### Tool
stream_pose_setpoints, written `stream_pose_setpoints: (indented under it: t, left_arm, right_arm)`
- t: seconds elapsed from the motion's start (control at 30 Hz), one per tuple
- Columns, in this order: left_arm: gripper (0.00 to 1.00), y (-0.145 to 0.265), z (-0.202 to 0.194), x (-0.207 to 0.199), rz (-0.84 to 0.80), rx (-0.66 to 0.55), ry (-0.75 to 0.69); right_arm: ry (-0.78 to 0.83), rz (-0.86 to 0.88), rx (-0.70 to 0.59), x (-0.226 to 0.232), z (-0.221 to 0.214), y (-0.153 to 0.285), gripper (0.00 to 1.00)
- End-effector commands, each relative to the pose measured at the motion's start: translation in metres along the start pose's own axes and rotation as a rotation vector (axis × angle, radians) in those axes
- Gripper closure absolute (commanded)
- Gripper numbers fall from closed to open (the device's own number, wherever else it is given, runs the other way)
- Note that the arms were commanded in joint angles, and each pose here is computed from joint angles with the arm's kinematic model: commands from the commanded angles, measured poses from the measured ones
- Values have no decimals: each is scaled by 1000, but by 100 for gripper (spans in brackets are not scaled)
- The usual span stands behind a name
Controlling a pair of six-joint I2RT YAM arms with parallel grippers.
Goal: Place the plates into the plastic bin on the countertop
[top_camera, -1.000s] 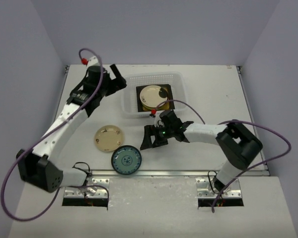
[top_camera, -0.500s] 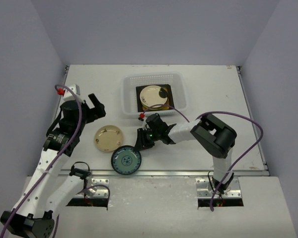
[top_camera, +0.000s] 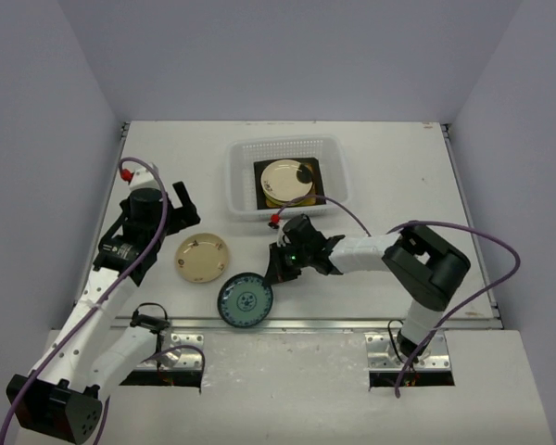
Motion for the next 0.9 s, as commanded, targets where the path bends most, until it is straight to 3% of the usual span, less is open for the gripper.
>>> stream_pose_setpoints:
  t: [0.0, 0.17, 0.4, 0.63, 0.87]
  left_arm:
    - [0, 1, 13, 0, 8, -63, 11]
    - [0, -2, 13, 8, 67, -64, 23]
    - [0, -10, 2, 0, 30, -4, 6]
    - [0, -8, 3, -1, 13, -8, 6]
    - [0, -8, 3, -2, 9, -5, 4]
  right_arm:
    - [112, 12, -112, 24, 30, 36, 100]
    - [95, 8, -303, 28, 90, 109, 100]
    - [-57, -328, -546, -58, 203, 196, 100]
    - [-225, -396, -620, -143, 283, 195, 100]
    - [-184, -269, -574, -150, 313, 174, 100]
Point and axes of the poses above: each gripper's point midway between its finger pads, its own y axis back along the fingers, its own x axis along the line the jaws close on, z = x × y, the point moved 3 cm from there along y, back along the fingers, and after that the axes turned 4 degrees about y, right-handed, at the moved point
